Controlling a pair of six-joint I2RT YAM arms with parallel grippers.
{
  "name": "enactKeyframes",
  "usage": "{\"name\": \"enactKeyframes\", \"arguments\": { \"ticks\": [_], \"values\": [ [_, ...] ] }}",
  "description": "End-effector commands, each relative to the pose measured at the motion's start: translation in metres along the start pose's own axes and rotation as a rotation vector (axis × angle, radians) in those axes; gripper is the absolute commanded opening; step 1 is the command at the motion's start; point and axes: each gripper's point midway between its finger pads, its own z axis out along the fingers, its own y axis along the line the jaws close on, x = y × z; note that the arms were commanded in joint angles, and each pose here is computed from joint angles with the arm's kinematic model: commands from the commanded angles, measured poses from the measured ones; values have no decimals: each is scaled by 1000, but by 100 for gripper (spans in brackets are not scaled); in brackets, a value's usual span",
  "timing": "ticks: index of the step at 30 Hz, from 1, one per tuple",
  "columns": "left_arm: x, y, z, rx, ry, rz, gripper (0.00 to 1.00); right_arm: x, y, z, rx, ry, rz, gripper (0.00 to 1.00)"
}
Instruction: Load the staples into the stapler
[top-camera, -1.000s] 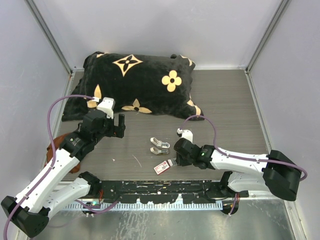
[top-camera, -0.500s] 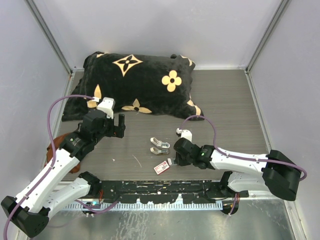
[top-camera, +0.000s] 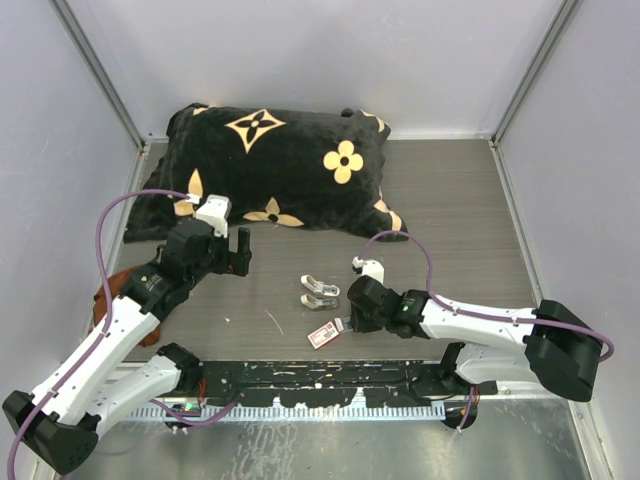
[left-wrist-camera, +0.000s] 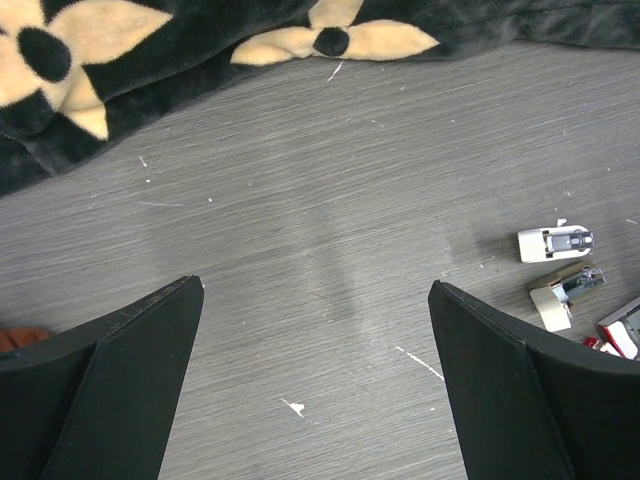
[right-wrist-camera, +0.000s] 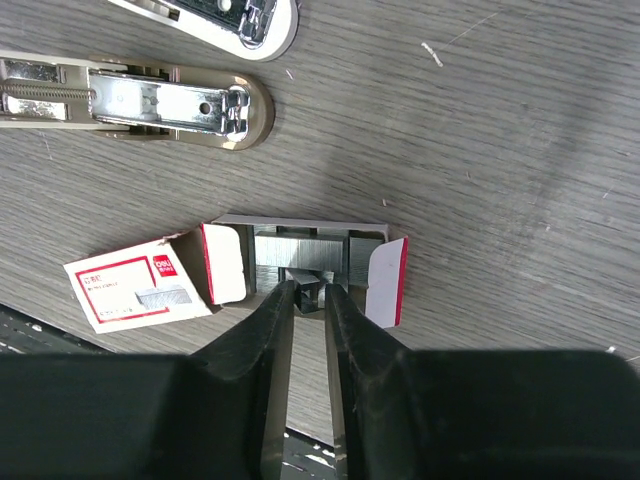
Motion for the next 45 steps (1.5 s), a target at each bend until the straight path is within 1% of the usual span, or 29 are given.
{"name": "enactKeyframes", "arguments": {
  "ticks": [1,5,8,10,13,17,21,25,33,37,39,42,45],
  "values": [
    [-21,-3,-4,15,-61,-8,98,-21,8,-6,-6,-70,1,23],
    [-21,-3,-4,18,-59,-7,98,-23,10,-7,-10,-77,-1,19],
    [-21,-4,-4,21,-60,-7,98,-24,10,-6,-8,-78,-6,18],
    [-21,-4,-4,24,-57,-7,98,-24,11,-6,-9,-76,-14,18],
    [-20,-5,-3,25,-53,-8,98,-23,10,-5,-2,-69,-19,21],
    [-20,-6,-3,30,-53,-7,98,-26,11,-5,0,-77,-21,22],
    [-19,-7,-3,34,-49,-6,98,-29,13,-5,-3,-82,-28,18],
    [-20,-7,-3,34,-49,-6,98,-25,13,-2,1,-61,-37,13],
    [-20,-7,-3,37,-50,-7,98,-19,11,-1,-3,-45,-36,13],
    [-20,-7,-3,37,-51,-7,98,-17,8,0,4,-38,-33,7],
    [-19,-7,-3,37,-48,-6,98,-15,8,-1,7,-34,-24,1],
    [-20,-7,-4,38,-52,-8,98,-20,12,-5,-9,-49,-1,1],
    [-21,-8,-4,40,-58,-16,98,-32,20,-16,-49,-93,31,1]
  ]
}}
